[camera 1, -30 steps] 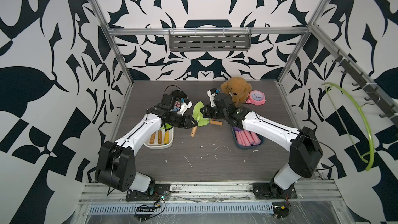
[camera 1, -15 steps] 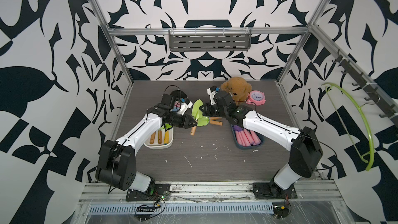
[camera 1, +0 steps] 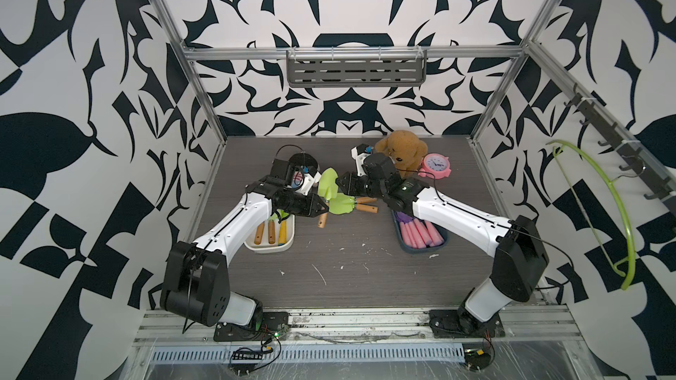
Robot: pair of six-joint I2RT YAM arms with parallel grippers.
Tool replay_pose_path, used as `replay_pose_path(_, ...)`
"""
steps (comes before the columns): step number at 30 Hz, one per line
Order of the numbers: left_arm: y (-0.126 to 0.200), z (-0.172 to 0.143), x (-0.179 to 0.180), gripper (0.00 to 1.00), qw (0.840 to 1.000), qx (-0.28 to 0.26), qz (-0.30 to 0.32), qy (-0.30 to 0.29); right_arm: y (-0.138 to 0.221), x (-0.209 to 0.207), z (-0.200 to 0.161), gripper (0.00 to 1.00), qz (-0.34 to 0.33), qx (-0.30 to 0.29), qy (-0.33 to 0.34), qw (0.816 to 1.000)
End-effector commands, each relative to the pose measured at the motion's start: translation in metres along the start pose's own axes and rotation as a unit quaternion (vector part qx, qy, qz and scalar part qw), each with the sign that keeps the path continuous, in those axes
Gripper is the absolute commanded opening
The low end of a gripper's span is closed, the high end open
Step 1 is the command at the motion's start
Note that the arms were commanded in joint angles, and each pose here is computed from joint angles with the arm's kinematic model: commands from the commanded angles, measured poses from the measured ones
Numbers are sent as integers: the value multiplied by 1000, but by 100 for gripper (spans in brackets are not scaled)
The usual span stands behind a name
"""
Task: Sort the small shovels by color and place them into the storage box
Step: Pick up the shovel from the center of the board, then place the shovel in the storage box.
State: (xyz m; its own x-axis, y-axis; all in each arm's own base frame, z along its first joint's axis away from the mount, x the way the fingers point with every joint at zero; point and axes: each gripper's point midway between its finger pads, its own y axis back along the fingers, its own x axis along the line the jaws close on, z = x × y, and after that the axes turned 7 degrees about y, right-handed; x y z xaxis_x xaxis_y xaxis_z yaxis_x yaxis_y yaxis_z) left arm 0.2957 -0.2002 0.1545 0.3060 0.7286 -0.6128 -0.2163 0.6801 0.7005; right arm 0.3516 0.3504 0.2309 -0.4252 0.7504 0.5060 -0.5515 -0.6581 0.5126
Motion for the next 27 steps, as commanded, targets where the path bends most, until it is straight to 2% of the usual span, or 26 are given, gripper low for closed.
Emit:
replay_pose_path(1, 23, 2, 35, 0, 996, -33, 75, 30, 32, 6, 22, 31, -11, -43, 23, 999)
replay_pose_path(5, 46, -2, 99, 0, 975, -63, 201, 68, 32, -3, 10, 31, -30, -21, 37, 999)
replay_pose_path(8, 56, -13, 134, 0, 961, -58, 250, 104, 29, -8, 2, 31, -34, -8, 40, 999)
replay_pose_path(13, 53, -29, 163, 0, 949, -36, 272, 157, 26, -13, -6, 31, -36, 1, 44, 998)
replay_pose_path(21, 31, -32, 178, 0, 949, 11, 267, 167, 27, -18, -15, 31, -41, 12, 52, 998)
replay_pose_path(27, 25, -34, 187, 9, 946, 26, 274, 169, 25, -21, -20, 31, -45, 17, 53, 997)
